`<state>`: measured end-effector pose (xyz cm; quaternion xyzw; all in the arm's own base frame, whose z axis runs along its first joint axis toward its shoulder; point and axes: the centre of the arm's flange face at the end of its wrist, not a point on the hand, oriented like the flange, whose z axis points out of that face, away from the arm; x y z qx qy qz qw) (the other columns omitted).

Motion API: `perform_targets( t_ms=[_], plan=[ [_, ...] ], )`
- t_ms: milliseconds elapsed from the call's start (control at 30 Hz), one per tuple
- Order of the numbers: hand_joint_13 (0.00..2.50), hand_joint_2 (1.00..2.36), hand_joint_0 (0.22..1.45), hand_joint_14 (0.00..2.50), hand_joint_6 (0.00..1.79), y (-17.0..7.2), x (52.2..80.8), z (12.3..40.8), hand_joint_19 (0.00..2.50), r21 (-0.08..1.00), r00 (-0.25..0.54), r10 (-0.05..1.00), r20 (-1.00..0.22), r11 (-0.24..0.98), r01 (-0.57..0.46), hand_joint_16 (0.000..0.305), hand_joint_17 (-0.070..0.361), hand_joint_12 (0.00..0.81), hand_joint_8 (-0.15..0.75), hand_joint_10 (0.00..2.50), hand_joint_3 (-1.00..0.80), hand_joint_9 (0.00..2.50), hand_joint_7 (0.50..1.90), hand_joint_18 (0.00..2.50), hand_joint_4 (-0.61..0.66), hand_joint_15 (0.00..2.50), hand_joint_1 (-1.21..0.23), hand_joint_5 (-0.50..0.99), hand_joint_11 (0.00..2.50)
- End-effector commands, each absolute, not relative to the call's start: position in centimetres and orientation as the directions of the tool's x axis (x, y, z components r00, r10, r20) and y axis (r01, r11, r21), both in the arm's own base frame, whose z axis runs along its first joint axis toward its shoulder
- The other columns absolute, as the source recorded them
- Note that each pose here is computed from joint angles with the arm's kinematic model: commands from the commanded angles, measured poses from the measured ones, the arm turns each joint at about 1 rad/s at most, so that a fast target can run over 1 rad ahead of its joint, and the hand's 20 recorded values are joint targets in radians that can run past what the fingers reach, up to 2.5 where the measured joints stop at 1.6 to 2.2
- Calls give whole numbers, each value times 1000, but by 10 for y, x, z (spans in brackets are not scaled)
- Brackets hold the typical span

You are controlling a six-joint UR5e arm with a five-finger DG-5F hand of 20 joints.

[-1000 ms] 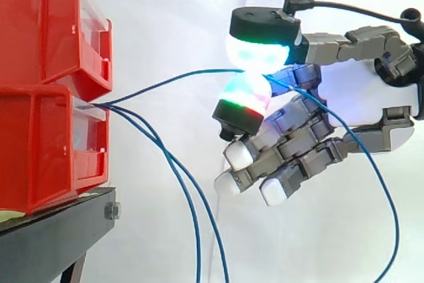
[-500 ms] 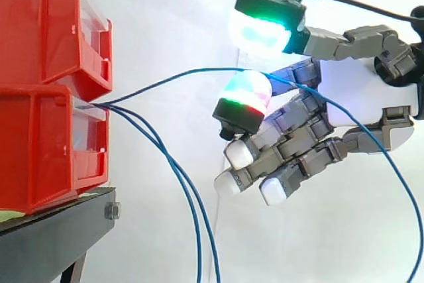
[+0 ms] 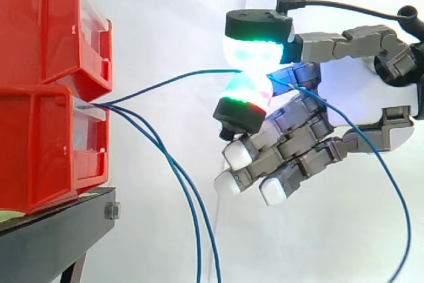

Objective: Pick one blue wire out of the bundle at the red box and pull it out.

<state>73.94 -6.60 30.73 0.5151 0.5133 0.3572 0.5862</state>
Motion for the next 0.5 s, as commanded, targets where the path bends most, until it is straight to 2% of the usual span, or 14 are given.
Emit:
perform_targets(
  t_ms=[0,100,167,200,233,300,367,467],
  plan=[
    [653,1023,590,12,538,-66,739,307,548,971,218,948,-234,214,109,59,133,459,360,18,-134,961,1408,689,310,326,-609,-59,553],
    [636,1020,583,12,554,-66,739,307,528,971,218,948,-234,214,109,62,139,468,361,16,-136,924,1380,690,297,328,-673,-72,563],
    [609,1018,571,11,607,-66,739,307,527,970,218,948,-234,214,111,62,140,469,359,19,-164,888,1279,674,268,320,-712,-96,573],
    [604,1019,565,12,605,-66,739,307,528,971,218,948,-234,214,109,62,139,466,358,16,-177,882,1296,657,252,326,-723,-97,574],
    [599,1017,554,12,620,-66,739,307,535,970,218,948,-234,214,111,61,137,461,354,19,-230,869,1324,645,216,326,-736,-104,566],
    [600,1013,518,12,646,-66,739,307,536,971,218,948,-234,214,109,63,142,471,362,16,-315,871,1270,653,229,331,-720,-111,573],
    [609,1002,484,11,654,-66,739,307,544,971,220,947,-234,214,110,66,148,484,370,17,-465,882,1202,673,262,326,-610,-103,548],
    [626,1000,496,13,603,-66,739,307,560,971,218,948,-234,214,109,65,146,483,370,15,-495,920,1275,675,275,331,-425,-80,526]
  ],
)
